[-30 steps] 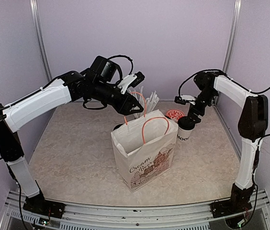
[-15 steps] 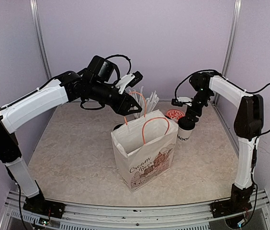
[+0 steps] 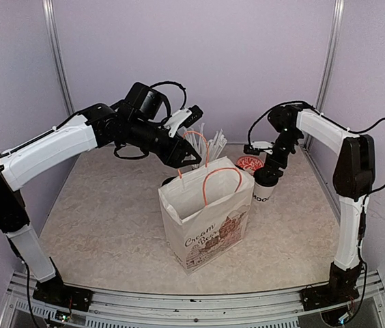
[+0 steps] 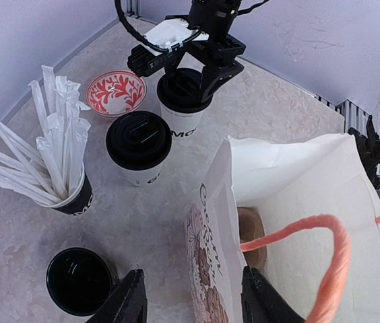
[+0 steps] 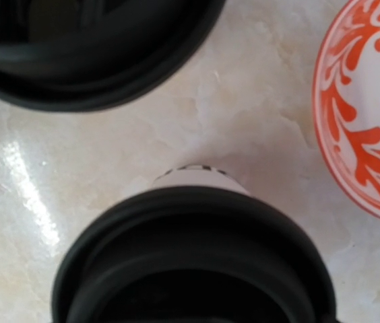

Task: Pack the takeout coffee

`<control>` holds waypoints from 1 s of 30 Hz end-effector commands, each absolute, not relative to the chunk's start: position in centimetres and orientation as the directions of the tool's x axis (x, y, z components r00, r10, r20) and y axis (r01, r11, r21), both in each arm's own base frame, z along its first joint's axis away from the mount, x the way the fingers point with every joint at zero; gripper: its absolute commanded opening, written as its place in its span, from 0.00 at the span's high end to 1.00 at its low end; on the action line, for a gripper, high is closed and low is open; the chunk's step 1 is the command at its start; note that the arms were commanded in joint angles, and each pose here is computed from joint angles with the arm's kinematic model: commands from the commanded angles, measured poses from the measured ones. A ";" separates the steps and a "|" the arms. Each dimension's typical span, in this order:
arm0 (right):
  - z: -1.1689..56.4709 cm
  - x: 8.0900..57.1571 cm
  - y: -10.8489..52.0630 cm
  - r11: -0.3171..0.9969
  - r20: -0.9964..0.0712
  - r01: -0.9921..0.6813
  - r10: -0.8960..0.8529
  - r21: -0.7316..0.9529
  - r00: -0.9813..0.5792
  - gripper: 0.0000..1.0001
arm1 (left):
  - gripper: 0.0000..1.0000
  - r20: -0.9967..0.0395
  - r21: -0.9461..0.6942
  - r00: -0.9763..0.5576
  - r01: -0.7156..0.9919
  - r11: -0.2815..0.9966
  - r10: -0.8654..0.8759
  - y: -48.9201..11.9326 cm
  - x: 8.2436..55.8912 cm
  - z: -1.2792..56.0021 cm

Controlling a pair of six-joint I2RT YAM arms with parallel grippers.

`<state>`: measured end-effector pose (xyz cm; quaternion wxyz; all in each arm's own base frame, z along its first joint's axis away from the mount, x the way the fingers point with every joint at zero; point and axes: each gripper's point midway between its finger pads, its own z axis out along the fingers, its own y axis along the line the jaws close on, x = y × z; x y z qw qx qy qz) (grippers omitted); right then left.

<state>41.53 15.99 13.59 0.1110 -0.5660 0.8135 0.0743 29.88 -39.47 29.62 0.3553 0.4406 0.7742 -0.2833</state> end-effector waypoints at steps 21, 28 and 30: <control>20.8 37.4 16.1 0.371 -0.355 -0.927 -0.876 -0.063 -0.326 0.41 | 0.40 -0.824 -0.108 -0.384 0.829 0.548 0.417 -36.4 29.4 31.8; 30.9 36.4 18.2 0.343 -0.573 -0.920 -0.800 -0.192 -0.178 0.43 | 0.39 -0.774 -0.169 -0.470 0.800 0.576 0.425 -35.4 27.8 29.9; 34.2 35.4 19.2 0.315 -0.636 -0.919 -0.765 -0.236 -0.099 0.44 | 0.39 -0.764 -0.188 -0.482 0.803 0.566 0.429 -35.6 27.1 29.6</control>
